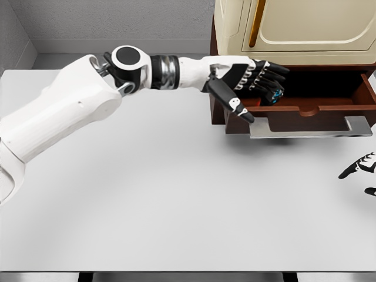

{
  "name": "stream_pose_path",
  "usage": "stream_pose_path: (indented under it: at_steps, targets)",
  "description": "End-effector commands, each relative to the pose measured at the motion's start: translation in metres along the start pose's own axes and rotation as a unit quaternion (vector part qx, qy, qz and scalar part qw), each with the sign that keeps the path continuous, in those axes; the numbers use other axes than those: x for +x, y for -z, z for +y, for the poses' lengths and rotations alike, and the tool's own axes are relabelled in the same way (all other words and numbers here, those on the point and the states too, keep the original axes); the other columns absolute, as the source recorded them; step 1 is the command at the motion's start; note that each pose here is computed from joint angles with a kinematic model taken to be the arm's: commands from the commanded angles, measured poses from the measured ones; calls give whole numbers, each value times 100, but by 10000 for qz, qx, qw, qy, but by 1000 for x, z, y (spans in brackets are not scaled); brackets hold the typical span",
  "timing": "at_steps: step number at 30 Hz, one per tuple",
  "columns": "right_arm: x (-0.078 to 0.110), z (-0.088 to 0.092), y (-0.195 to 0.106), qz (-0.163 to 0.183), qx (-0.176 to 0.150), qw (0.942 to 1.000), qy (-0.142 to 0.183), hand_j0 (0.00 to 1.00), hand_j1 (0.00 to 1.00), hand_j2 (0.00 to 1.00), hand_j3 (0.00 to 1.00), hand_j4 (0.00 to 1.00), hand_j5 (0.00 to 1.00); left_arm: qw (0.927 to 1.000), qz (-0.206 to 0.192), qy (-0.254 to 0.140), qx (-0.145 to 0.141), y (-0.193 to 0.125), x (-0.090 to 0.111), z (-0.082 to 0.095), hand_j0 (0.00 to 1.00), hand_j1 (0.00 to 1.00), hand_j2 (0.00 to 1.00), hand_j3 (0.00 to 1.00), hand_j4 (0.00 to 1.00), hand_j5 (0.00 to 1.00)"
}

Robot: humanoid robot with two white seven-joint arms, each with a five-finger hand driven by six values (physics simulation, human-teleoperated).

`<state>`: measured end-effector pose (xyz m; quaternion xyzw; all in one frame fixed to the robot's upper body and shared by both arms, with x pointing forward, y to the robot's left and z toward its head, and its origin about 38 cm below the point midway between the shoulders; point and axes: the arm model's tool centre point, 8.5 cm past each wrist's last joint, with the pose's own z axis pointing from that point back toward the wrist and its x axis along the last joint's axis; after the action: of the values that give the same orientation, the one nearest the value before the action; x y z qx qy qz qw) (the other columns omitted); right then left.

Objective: Put the switch into the drawer with left arm, and close the drawer with right arm

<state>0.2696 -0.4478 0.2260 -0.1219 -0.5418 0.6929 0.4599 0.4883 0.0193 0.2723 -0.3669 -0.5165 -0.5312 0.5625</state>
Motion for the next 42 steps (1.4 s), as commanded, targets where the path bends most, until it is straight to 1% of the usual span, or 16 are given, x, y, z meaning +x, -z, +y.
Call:
stream_pose_path:
  at_steps: [1,9,19,21,24,25,29,30,33,34,36,37,38,39,41,42]
  targets:
    - [0,-1,0,-5,-18,10000,26,68,68,68,68,68,68,10000,32,23,-34,10,-1,-3,100,100,100,100,100,100]
    - [0,-1,0,-5,-18,10000,26,68,68,68,68,68,68,9995,19,241,-197,27,8,-13,100,100,100,100,100,100]
    - [0,-1,0,-7,-29,10000,26,65,65,65,65,65,65,9973,-207,526,-471,45,50,-17,100,100,100,100,100,100]
    - [0,-1,0,-6,-24,10000,20,65,65,65,65,65,65,9946,-345,802,-570,19,58,-23,100,100,100,100,100,100]
    - [0,-2,1,-23,-40,10000,24,62,62,62,62,62,62,9832,-639,1540,-741,-74,78,-51,100,100,100,100,100,100]
    - [0,-2,1,-27,-46,10000,18,60,60,60,60,60,60,9788,-833,1744,-673,-109,81,-59,100,100,100,100,100,100]
    - [1,-5,2,-28,-75,10000,-18,59,59,59,59,59,59,9769,-1068,1844,158,-193,58,-45,100,100,100,100,100,100]
    - [1,-6,2,-28,-76,10000,-29,59,59,59,59,59,59,9750,-945,1997,248,-206,45,-45,100,100,100,100,100,100]
    - [1,-16,2,-30,-109,9998,-152,59,59,59,59,59,59,9521,-266,3035,272,-216,36,-44,100,100,100,100,100,100]
    - [1,-19,2,-37,-142,9997,-183,59,59,59,59,59,59,9528,-145,3010,383,-222,32,-38,100,100,100,100,100,100]
    - [1,-21,2,-38,-154,9997,-204,59,59,59,59,59,59,9628,476,2518,863,-244,-4,-6,100,100,100,100,100,100]
    - [2,-29,1,-40,-124,9994,-305,59,59,59,59,59,59,9611,688,2480,1001,-252,-12,3,100,100,100,100,100,100]
    - [3,-31,1,-80,-162,9995,-271,59,59,59,59,59,59,9377,1136,3158,904,-255,-12,6,100,100,100,100,100,100]
    - [3,-36,1,-82,-185,9993,-310,59,59,59,59,59,59,8974,1845,3935,762,-254,-15,11,100,100,100,100,100,100]
    - [4,-41,1,-104,-240,9990,-368,59,59,59,59,59,59,8925,2357,3701,1046,-279,-33,25,100,100,100,100,100,100]
    - [4,-42,1,-108,-250,9990,-368,59,59,59,59,59,59,8798,2548,3922,851,-273,-41,24,100,100,100,100,100,100]
